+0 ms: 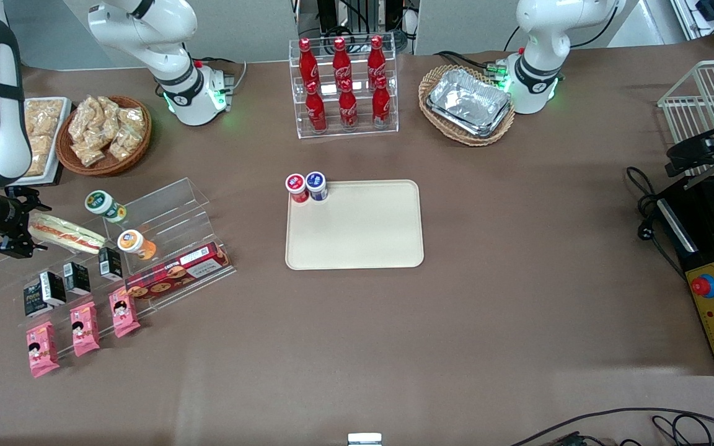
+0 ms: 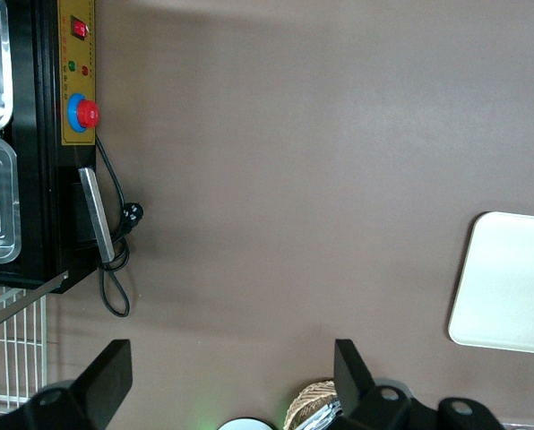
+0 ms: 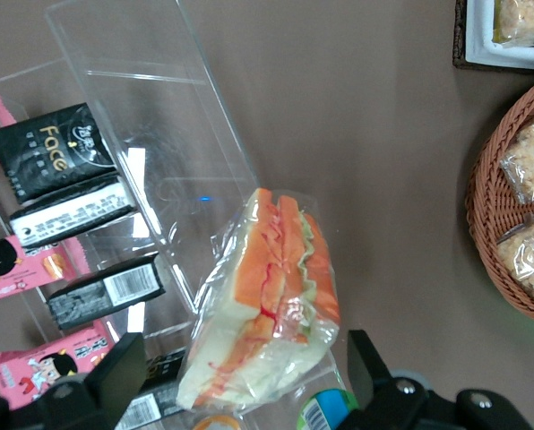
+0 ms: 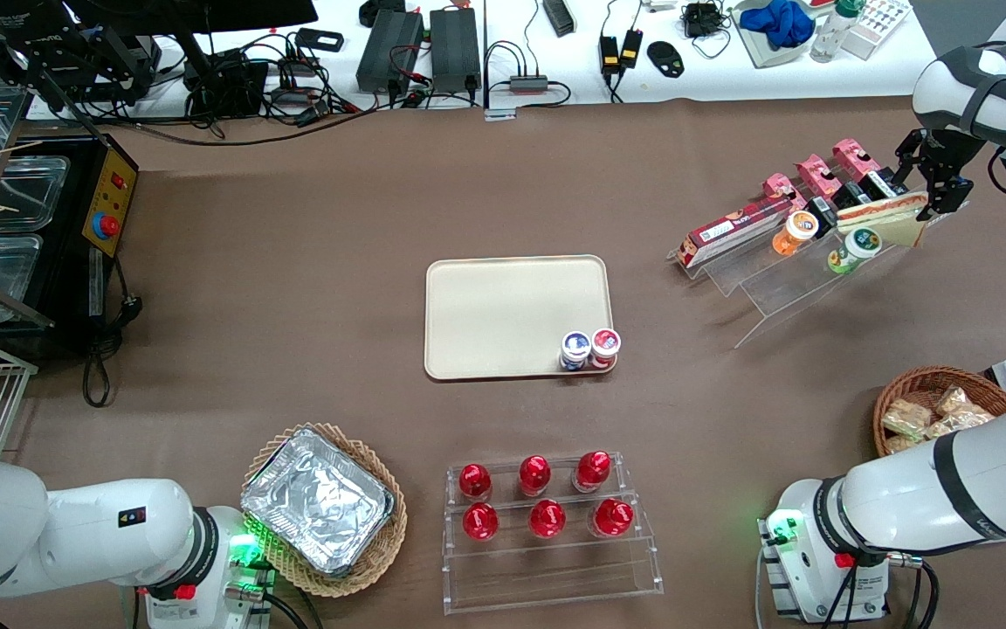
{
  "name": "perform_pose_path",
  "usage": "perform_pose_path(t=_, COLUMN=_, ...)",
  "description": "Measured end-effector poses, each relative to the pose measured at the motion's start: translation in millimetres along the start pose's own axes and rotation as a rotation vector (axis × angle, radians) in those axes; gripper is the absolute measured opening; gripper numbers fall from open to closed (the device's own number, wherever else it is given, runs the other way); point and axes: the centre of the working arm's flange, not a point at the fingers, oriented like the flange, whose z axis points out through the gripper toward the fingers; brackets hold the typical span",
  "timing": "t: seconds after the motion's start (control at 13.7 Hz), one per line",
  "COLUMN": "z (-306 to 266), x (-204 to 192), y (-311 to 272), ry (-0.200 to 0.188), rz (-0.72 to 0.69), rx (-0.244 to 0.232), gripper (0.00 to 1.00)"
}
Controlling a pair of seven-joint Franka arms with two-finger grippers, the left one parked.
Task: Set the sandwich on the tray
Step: 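Close the right gripper on the wrapped sandwich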
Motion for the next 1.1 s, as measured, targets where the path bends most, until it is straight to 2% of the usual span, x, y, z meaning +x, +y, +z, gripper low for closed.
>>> perform_pose_path(t=0.37, z=5.6, x=-0.2, y=-0.9, ry=0.002, rz=0.004, rx=-0.003, gripper=1.00)
perform_pose_path(t=0.73, z=19.5, x=-2.5, y=4.3, ry=-0.008, rz=0.007, rx=-0.026, gripper=0.99)
perform_pose_path(t=1.1, z=30.4, x=-0.4, y=2.8, ry=-0.002, rz=0.011, rx=-0.027, gripper=0.93)
